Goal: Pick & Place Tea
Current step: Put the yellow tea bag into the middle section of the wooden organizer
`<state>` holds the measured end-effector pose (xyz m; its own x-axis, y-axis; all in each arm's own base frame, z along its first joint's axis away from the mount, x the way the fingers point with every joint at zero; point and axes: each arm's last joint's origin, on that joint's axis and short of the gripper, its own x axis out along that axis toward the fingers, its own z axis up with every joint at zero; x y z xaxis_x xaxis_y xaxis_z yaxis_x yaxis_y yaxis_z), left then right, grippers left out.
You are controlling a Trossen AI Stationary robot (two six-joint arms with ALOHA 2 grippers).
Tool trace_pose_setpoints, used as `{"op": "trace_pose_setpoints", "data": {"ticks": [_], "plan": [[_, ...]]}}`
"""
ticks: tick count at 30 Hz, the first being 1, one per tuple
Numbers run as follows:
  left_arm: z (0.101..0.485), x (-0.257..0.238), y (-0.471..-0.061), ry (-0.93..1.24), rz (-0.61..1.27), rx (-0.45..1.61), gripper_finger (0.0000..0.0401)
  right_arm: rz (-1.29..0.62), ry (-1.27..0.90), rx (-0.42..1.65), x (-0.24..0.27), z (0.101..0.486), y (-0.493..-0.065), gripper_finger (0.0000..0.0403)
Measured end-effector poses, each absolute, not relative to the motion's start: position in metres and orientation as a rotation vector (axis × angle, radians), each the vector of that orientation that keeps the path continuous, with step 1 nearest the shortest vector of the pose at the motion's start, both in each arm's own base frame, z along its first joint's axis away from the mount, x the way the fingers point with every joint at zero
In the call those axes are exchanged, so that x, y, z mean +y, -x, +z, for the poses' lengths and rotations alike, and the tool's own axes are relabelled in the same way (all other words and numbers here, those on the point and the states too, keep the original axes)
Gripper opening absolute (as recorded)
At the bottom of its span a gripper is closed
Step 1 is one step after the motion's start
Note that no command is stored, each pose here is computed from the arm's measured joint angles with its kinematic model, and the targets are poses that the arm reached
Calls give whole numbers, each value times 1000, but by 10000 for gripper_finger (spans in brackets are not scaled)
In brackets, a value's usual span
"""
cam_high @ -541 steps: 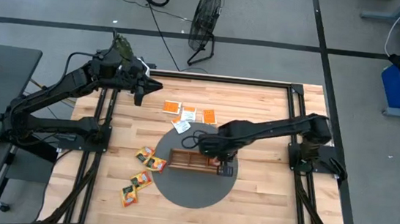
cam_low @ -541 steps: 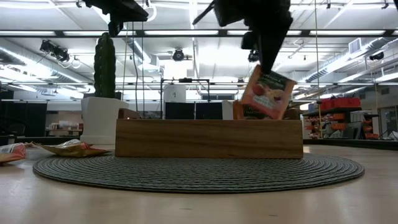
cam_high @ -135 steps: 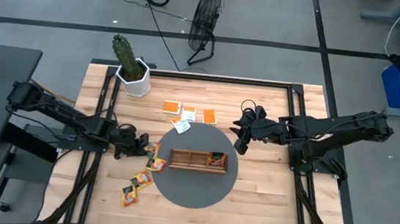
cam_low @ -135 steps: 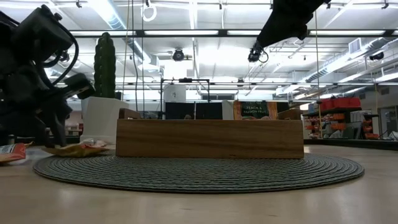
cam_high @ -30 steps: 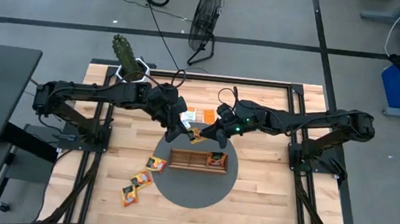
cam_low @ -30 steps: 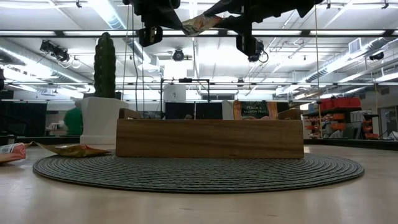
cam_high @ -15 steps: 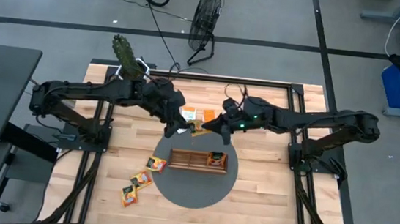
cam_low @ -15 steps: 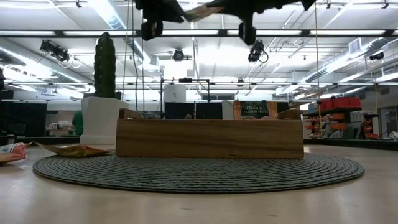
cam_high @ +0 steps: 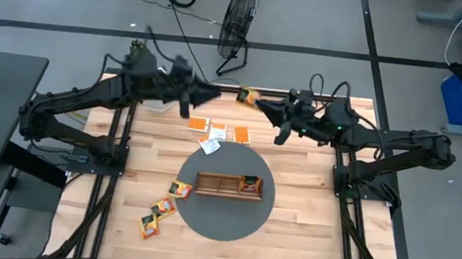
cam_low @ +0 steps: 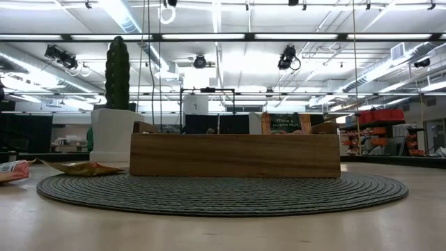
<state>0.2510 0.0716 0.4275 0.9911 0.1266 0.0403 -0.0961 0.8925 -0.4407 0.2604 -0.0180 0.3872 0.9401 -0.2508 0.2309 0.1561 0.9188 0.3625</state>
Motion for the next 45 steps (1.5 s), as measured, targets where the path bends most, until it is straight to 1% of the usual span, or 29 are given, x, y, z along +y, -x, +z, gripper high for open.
{"op": "trace_pose_setpoints", "data": {"ticks": [3,7,11,17,24,31,35,38,40,43,45], "plan": [[435,75,-251,432,110,-154,145,-216,-316,-369,-17,394,-261,0],[437,78,-257,413,98,-209,155,-212,-273,-483,-17,401,-262,0],[439,75,-265,361,68,-269,165,-237,-242,-535,-18,402,-265,0],[434,73,-281,308,45,-299,175,-239,-239,-554,-19,399,-272,0],[423,76,-294,349,47,-271,175,-233,-242,-584,-19,398,-275,0],[424,78,-299,316,48,-332,175,-241,-226,-565,-19,394,-280,0],[418,80,-306,365,43,-323,174,-241,-232,-587,-21,390,-286,0],[416,81,-308,373,45,-315,165,-260,-238,-606,-21,389,-288,0],[417,81,-308,371,43,-322,152,-264,-236,-607,-22,389,-288,0],[418,81,-308,368,40,-333,116,-266,-235,-595,-22,388,-288,0],[418,81,-307,366,41,-333,84,-267,-234,-591,-22,388,-289,0]]}}
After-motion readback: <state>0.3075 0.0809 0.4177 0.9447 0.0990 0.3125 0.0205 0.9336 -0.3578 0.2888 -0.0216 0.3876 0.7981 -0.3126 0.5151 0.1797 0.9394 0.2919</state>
